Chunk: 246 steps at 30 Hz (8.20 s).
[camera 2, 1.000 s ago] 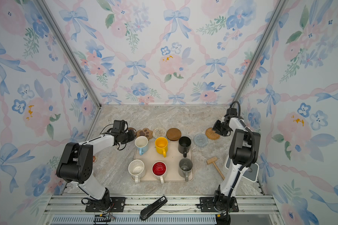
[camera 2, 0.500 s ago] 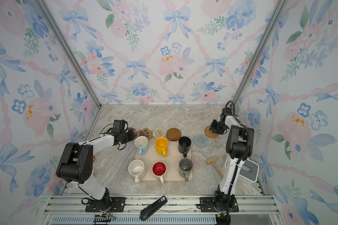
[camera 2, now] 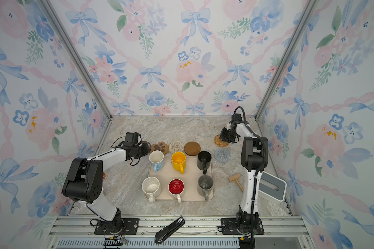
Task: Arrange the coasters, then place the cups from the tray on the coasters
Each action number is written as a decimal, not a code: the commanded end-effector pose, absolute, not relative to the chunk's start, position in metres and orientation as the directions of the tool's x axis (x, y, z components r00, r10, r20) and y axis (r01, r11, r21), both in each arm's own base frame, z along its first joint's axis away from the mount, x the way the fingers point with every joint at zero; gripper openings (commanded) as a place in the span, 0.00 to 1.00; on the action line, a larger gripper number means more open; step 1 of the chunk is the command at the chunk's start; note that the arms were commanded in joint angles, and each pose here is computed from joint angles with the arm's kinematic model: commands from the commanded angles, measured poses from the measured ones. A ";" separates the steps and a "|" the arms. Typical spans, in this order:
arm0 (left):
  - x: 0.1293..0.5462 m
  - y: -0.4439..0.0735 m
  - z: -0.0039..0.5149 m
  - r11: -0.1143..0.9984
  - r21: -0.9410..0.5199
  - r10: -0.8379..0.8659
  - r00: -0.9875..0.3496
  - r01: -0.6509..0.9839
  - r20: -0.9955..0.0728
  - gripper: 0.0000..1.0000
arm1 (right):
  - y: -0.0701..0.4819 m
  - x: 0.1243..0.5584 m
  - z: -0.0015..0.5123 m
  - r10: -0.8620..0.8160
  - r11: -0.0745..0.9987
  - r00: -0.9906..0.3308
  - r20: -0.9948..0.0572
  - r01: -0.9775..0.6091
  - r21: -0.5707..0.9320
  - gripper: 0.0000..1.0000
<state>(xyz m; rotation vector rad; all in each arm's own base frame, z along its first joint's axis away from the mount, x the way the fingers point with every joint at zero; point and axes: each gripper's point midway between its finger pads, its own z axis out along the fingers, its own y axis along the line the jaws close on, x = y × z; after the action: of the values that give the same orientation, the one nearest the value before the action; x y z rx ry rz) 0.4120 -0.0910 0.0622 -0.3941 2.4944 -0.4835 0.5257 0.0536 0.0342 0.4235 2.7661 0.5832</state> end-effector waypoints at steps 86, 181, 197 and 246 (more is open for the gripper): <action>0.408 -0.087 0.061 0.901 -0.396 -0.365 -0.798 -0.174 -0.479 0.09 | 0.044 0.418 0.077 0.246 0.929 -0.963 -0.113 0.201 0.311 0.32; 0.409 -0.076 0.076 0.901 -0.391 -0.382 -0.768 -0.188 -0.514 0.09 | 0.047 0.455 0.012 0.249 0.927 -0.968 -0.007 0.237 0.290 0.35; 0.407 -0.068 0.105 0.909 -0.379 -0.382 -0.716 -0.176 -0.584 0.09 | 0.060 0.477 0.106 0.301 0.887 -0.920 -0.253 0.173 0.427 0.40; 0.339 -0.051 0.155 0.959 -0.155 -0.245 -0.419 -0.237 -0.874 0.23 | 0.142 0.272 0.151 -0.133 0.988 -0.840 -0.526 -0.156 -0.001 0.61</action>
<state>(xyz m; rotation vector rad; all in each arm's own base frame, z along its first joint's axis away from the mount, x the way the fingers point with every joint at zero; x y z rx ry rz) 0.3390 -0.0569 0.1446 -0.3354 2.0870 -0.0283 0.2716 0.1362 0.1572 -0.2086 2.5599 0.0505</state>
